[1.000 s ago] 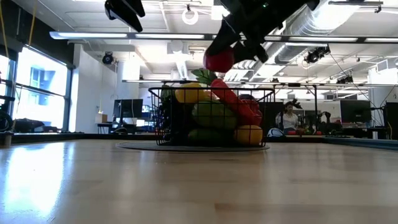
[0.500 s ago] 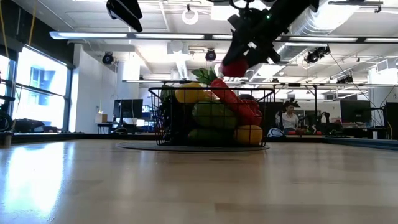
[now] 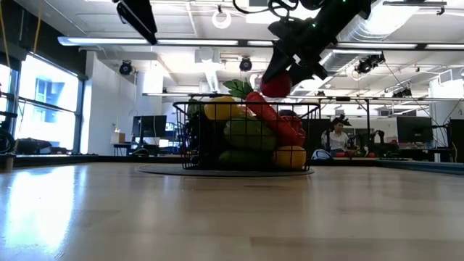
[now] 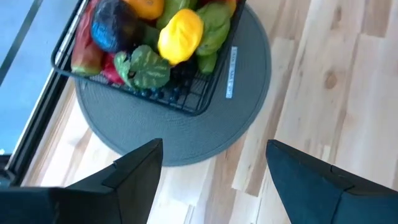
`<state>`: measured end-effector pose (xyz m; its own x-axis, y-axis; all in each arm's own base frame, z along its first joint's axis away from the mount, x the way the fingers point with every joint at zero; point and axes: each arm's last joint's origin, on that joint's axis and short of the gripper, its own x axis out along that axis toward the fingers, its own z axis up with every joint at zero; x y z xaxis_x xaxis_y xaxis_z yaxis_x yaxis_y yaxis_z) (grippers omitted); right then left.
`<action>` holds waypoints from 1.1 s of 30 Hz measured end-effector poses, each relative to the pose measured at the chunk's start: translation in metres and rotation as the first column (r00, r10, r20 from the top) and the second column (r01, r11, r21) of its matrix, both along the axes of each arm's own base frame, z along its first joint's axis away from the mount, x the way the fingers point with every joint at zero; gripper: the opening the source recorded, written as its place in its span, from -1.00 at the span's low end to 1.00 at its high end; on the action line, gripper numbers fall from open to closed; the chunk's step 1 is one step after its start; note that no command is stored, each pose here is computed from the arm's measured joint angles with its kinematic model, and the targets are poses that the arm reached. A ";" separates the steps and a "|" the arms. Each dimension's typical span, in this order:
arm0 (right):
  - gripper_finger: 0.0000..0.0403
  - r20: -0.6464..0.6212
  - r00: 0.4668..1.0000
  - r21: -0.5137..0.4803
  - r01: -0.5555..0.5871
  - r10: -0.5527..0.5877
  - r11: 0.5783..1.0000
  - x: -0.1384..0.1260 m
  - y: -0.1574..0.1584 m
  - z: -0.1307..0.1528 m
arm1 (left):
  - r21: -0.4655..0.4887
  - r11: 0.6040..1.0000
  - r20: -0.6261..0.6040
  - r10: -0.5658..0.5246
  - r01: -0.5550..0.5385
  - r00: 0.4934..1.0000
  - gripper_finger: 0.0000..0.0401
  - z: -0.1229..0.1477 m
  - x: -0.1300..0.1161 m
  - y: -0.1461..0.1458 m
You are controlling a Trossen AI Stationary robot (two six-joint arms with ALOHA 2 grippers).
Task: Build produce basket
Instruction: Put the red tomato into the black mesh basket, then put the orange chili pepper into the black mesh basket
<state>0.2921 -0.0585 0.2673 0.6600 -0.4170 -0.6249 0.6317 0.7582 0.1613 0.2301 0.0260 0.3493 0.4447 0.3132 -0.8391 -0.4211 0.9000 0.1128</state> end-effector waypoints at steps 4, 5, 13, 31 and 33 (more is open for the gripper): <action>0.29 -0.021 1.000 0.028 -0.007 0.008 1.000 -0.002 -0.001 -0.002 | -0.008 0.996 -0.038 0.085 -0.086 0.996 0.36 -0.005 -0.001 0.003; 0.29 -0.026 1.000 0.027 -0.009 0.009 1.000 -0.002 -0.001 -0.003 | -0.013 0.993 -0.042 0.120 -0.120 0.992 0.36 -0.006 -0.001 0.004; 0.41 -0.109 0.990 -0.068 -0.094 0.086 0.993 -0.004 -0.003 -0.004 | -0.188 0.905 -0.075 0.374 -0.381 0.924 0.36 -0.016 0.002 0.009; 0.89 -0.074 0.980 0.034 -0.180 0.183 0.983 -0.006 -0.018 -0.004 | -0.376 0.596 -0.306 0.643 -0.710 0.702 0.36 -0.070 -0.006 -0.021; 0.95 -0.065 0.984 0.048 -0.161 0.164 0.986 -0.007 -0.021 -0.004 | -0.377 0.529 -0.332 0.689 -0.760 0.644 0.36 -0.076 -0.007 -0.026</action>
<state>0.2850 -0.0793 0.2630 0.6716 -0.2797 -0.6861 0.5115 0.8449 0.1563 0.2226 -0.0002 0.2730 0.1193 0.0564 -0.9913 -0.9650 0.2413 -0.1024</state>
